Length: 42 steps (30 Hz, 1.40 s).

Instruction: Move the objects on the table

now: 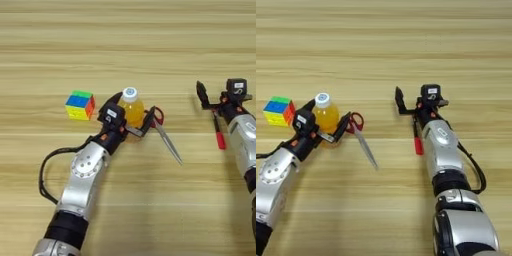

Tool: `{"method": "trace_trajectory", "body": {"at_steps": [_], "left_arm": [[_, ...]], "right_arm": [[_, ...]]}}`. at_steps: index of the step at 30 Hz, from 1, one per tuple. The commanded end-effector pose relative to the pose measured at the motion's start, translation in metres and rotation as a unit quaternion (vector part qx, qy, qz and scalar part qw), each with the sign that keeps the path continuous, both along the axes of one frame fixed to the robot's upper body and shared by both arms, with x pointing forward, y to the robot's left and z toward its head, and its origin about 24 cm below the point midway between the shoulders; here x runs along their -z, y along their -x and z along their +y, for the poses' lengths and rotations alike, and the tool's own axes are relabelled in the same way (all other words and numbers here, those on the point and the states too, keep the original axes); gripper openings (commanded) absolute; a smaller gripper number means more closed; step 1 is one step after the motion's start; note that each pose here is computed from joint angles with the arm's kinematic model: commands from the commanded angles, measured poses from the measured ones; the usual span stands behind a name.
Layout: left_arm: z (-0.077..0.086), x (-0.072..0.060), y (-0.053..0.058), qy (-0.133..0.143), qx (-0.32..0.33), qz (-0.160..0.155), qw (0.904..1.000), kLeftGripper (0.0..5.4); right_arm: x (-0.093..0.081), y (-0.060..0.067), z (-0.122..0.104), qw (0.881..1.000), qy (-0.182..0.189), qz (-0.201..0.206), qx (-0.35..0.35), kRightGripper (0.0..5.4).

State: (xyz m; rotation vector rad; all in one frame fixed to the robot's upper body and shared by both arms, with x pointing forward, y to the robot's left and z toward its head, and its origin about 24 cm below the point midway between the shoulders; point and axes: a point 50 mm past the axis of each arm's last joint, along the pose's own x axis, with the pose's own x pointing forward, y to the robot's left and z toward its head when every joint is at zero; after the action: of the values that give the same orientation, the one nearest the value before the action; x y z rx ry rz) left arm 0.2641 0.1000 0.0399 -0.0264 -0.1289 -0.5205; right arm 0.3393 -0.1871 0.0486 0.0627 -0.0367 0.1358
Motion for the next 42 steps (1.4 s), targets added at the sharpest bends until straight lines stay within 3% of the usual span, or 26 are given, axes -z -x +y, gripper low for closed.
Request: {"method": "trace_trajectory", "body": {"at_steps": [1,21,42], "left_arm": [[0.004,0.001,0.003,-0.002,-0.001,0.006,1.0,5.38],[0.009,0.007,0.018,-0.007,0.013,0.023,0.9996,5.38],[0.034,0.003,0.04,-0.026,0.038,0.02,0.9988,5.38]], "right_arm": [[-0.004,-0.002,-0.001,1.0,0.001,-0.007,0.004,5.4],[-0.004,-0.003,-0.003,1.0,0.002,-0.008,0.008,5.4],[-0.004,-0.004,-0.006,1.0,0.002,-0.006,0.01,5.4]]}}
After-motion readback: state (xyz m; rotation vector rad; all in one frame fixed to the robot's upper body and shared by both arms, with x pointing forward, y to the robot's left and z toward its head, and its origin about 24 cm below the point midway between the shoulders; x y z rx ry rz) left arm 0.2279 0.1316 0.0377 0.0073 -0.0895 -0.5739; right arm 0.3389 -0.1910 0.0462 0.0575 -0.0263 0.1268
